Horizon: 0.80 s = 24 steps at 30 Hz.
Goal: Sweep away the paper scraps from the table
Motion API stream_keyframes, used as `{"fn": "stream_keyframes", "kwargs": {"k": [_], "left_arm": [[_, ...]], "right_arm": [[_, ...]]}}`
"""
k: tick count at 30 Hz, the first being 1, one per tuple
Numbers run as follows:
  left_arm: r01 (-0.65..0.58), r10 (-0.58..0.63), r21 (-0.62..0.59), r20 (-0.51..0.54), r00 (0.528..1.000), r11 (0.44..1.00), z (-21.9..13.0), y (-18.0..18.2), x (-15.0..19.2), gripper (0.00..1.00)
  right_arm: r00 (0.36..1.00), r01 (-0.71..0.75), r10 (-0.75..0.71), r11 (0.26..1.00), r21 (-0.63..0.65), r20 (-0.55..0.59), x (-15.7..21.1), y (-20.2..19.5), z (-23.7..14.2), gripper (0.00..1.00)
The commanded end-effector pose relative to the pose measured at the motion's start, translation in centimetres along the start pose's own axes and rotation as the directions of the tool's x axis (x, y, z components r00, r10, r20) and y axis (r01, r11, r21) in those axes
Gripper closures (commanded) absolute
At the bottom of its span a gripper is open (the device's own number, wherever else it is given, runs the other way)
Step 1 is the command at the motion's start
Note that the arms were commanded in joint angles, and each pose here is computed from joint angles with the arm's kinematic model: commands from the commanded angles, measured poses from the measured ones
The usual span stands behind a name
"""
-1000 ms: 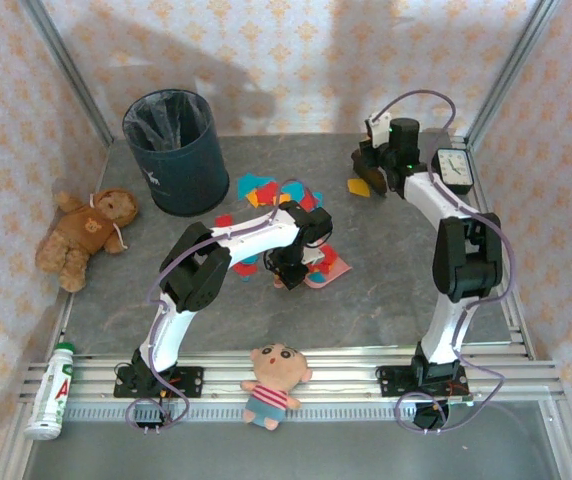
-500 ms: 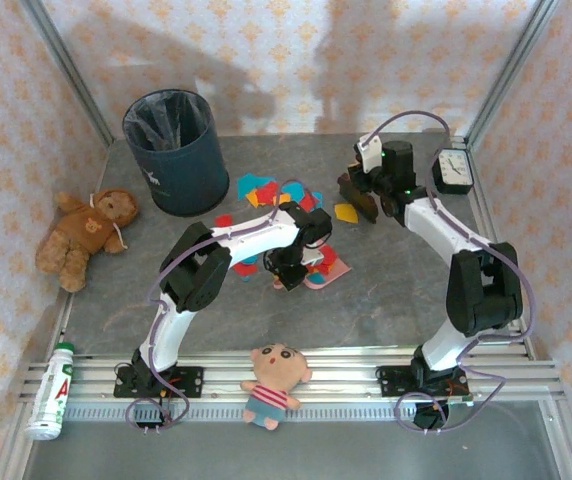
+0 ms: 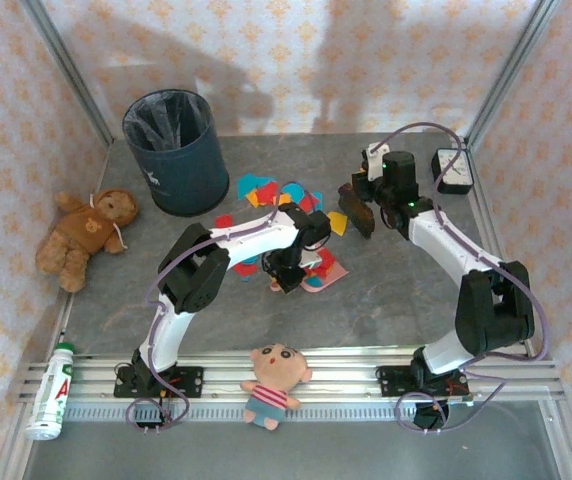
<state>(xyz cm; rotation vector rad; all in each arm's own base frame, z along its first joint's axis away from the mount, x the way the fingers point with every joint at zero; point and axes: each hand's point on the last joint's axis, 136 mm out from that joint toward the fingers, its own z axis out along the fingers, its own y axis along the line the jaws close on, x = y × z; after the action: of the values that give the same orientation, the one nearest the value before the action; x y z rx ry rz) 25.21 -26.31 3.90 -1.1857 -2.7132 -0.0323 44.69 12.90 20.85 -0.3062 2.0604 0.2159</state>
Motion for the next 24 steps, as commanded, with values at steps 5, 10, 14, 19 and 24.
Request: {"fn": "stream_keyframes", "kwargs": {"k": [5,10,14,19,24], "left_arm": [[0.027,-0.027,0.013,-0.023,0.999,1.000,-0.7,0.0,0.6,1.00],[0.057,-0.056,0.020,-0.025,0.998,0.998,-0.8,0.6,0.3,1.00],[0.079,-0.078,0.021,-0.027,0.997,0.997,-0.5,1.0,0.1,1.00],[0.079,-0.078,0.027,-0.031,0.996,0.997,-0.4,1.0,-0.2,1.00],[0.070,-0.068,0.041,-0.031,0.997,0.997,-0.3,0.8,-0.4,1.00]], "right_arm": [[1.000,-0.022,0.022,0.999,0.024,-0.009,0.5,0.0,-0.8,1.00],[0.997,0.026,-0.029,0.998,-0.059,-0.066,1.8,1.6,-0.7,1.00],[0.992,0.052,-0.065,0.992,-0.118,-0.105,2.9,2.8,-1.2,1.00],[0.986,0.076,-0.102,0.979,-0.189,-0.131,3.9,4.3,-2.3,1.00],[0.983,0.058,-0.098,0.969,-0.241,-0.153,4.5,5.3,-3.5,1.00]]}}
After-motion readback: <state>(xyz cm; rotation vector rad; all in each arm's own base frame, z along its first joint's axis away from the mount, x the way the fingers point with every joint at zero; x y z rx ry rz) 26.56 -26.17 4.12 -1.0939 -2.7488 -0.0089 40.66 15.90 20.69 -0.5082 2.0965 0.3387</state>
